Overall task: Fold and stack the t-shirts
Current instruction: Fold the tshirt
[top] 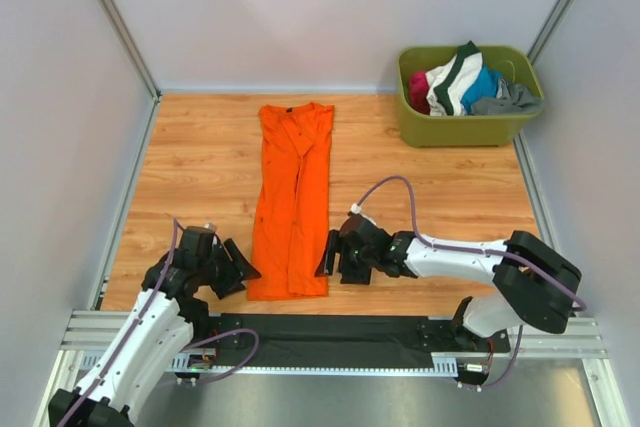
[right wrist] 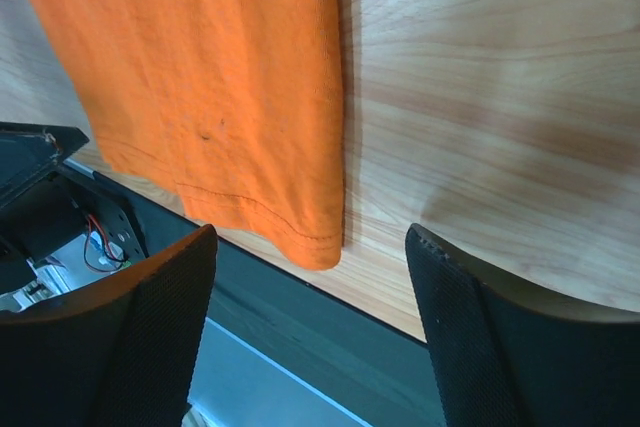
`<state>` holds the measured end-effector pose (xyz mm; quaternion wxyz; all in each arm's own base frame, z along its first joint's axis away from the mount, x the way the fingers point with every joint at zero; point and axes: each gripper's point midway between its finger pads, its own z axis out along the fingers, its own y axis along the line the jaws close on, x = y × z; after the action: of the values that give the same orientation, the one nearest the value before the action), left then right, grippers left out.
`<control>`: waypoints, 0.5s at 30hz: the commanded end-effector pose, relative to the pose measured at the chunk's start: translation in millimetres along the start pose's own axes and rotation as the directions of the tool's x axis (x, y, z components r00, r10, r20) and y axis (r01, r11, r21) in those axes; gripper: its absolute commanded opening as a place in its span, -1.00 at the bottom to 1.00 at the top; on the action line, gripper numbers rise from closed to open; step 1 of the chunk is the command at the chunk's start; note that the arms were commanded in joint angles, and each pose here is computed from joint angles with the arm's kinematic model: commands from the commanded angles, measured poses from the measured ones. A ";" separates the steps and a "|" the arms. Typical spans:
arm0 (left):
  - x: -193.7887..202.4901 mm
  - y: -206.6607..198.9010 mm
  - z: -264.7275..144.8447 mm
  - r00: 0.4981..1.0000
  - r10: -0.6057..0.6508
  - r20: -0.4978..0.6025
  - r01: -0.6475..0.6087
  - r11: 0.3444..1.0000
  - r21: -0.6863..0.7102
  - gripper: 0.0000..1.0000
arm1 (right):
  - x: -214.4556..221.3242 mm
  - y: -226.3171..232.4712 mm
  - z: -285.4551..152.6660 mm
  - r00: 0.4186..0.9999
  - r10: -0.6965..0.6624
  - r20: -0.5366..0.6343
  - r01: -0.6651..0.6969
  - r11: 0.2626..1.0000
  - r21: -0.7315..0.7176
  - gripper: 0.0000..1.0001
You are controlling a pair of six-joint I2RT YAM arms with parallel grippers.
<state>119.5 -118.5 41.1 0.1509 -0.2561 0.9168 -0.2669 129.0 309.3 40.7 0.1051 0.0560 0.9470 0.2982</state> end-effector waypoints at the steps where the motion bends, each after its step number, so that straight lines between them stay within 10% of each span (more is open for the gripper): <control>1: 10.4 16.0 1.0 0.999 -0.007 -0.037 0.004 0.998 -0.062 0.26 | 0.7 11.3 7.1 1.000 0.028 -0.002 -0.028 0.999 -0.043 0.49; 15: 22.0 21.8 12.5 0.995 0.029 -0.092 -0.037 0.996 -0.078 -0.17 | 31.4 1.0 22.5 0.996 0.034 -0.077 -0.034 0.999 0.004 0.01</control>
<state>96.1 -119.7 17.7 0.1018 -0.2390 0.9346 -0.2429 103.9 328.9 25.4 0.0629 0.0528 0.9473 0.3098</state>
